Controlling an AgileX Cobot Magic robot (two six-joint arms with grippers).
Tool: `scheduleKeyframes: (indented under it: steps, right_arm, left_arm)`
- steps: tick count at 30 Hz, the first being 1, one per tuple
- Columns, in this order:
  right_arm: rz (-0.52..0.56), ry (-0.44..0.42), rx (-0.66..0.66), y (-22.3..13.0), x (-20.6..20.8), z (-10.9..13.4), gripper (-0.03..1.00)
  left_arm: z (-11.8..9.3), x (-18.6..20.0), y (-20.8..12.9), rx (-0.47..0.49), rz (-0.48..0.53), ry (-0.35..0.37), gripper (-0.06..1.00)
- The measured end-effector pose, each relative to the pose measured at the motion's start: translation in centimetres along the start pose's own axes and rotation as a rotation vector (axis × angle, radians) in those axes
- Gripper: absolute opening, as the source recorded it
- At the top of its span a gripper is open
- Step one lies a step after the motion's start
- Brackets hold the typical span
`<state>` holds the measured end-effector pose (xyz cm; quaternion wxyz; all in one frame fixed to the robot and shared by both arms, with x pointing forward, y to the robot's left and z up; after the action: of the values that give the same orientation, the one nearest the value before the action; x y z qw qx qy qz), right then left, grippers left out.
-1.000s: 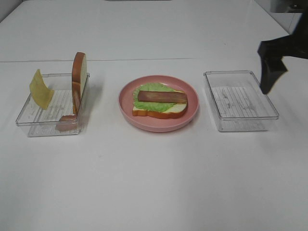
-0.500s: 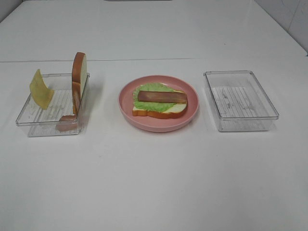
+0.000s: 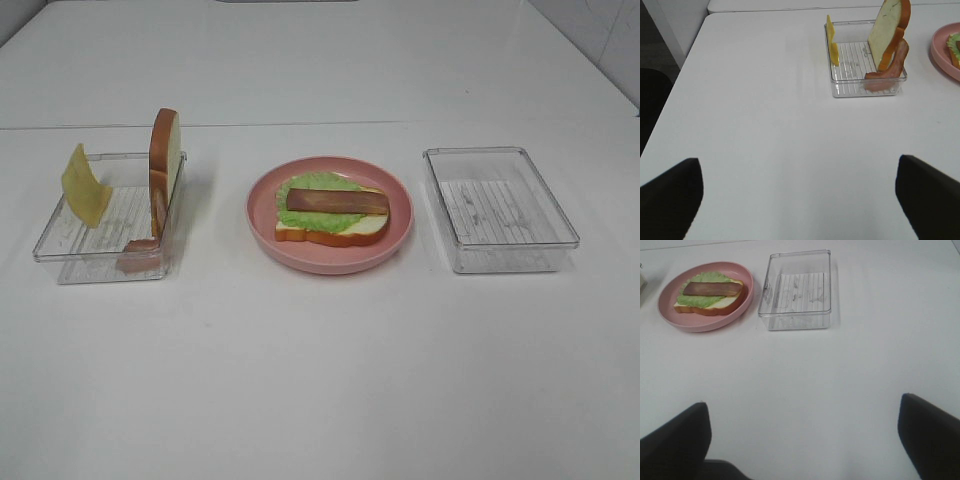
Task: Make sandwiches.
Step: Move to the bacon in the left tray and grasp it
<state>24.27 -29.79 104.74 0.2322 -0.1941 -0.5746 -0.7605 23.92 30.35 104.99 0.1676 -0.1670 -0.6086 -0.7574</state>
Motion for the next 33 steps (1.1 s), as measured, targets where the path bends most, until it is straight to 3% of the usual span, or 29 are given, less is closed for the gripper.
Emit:
scheduleKeyframes:
  steps: [20, 26, 33]
  right_arm:
    - [-0.018, 0.051, 0.058, -1.38, -1.05, -0.03, 0.94]
    - [-0.043, -0.023, 0.006, -1.33, -1.09, -0.06, 0.94]
    - [-0.046, -0.031, 0.001, -1.33, -1.09, -0.06, 0.94]
  left_arm:
    - [0.02, 0.0, 0.0, -0.001, 0.0, 0.002, 0.99]
    - [0.02, -0.03, 0.01, -0.001, 0.002, 0.001, 0.99]
    - [0.04, -0.2, 0.1, -0.001, 0.015, -0.002, 0.99]
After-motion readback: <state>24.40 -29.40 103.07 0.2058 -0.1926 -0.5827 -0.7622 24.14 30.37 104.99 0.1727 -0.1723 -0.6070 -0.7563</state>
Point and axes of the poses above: a point on each arm's last joint axis where the gripper is mounted, x pointing back along that axis away from the gripper, z along the wrist's bending axis when the last joint is at zero, y = z × x, the point moved 1 cm from there along -x, pointing out along that axis toward the gripper, and after that the axes turned 12 degrees about -x, right-handed, at the moved point
